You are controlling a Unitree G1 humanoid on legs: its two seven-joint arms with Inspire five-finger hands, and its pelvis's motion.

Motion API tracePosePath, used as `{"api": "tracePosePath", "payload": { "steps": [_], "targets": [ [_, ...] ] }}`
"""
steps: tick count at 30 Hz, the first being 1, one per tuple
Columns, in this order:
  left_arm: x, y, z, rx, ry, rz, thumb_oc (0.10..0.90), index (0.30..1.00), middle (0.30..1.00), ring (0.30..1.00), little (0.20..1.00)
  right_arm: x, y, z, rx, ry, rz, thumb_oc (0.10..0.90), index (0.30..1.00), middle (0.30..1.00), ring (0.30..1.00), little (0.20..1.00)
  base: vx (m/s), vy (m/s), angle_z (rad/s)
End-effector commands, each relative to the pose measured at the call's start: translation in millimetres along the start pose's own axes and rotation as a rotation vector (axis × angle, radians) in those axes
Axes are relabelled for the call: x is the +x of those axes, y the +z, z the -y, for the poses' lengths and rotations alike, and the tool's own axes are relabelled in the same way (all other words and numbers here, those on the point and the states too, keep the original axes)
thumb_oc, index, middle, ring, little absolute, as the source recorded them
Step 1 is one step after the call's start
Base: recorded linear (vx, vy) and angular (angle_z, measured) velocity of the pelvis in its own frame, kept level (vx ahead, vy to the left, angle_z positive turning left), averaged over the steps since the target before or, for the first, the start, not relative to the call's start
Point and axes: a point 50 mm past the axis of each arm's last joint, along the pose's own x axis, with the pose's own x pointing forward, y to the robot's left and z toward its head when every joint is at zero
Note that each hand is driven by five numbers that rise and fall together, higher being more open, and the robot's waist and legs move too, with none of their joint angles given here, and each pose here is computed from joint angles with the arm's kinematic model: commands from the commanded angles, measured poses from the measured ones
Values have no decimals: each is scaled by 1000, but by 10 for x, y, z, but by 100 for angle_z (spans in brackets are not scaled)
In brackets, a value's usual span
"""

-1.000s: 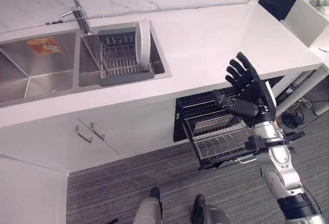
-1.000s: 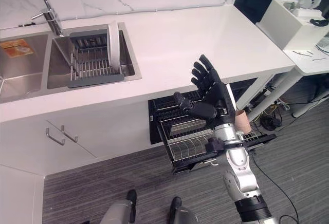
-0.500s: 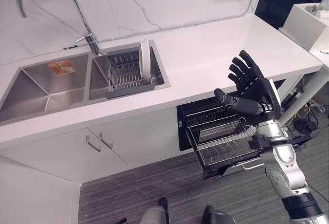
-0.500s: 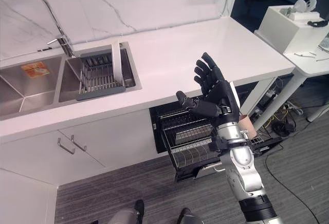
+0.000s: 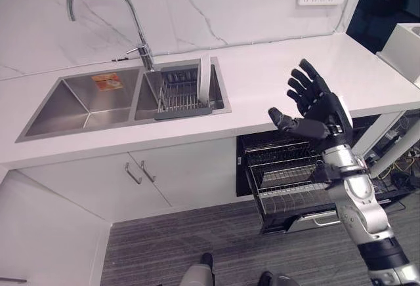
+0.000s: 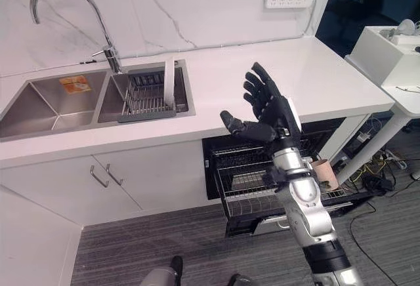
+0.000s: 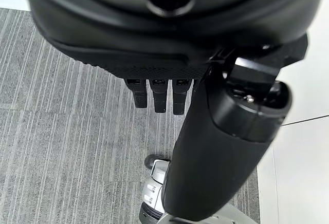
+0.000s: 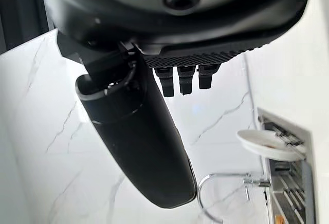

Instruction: Place the dishes in the dishwasher.

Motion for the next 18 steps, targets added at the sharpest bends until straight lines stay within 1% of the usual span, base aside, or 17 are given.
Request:
{"api": "tracePosePath", "payload": {
  "steps": [1,5,10,15,18],
  "targets": [
    [24,198,-147,76,34,50,800,900,900,900,900,303,582,-111,77,37,283,800,900,900,900,900,90,-10,12],
    [24,200,-181,95,35,49,800,900,900,900,900,475,676,-90,87,8,285,800,900,900,900,900,71,-4,14],
    [19,153,-234,94,43,37,800,900,900,900,900,622,748,-61,41,2,272,800,900,900,900,900,65,1,6],
    [10,84,-334,118,57,15,800,900,900,900,900,824,884,126,-27,-57,232,800,900,900,900,900,87,-5,10],
    [10,86,-372,136,59,15,800,900,900,900,900,941,942,232,-40,-102,205,800,900,900,900,900,82,8,6]
  ]
}}
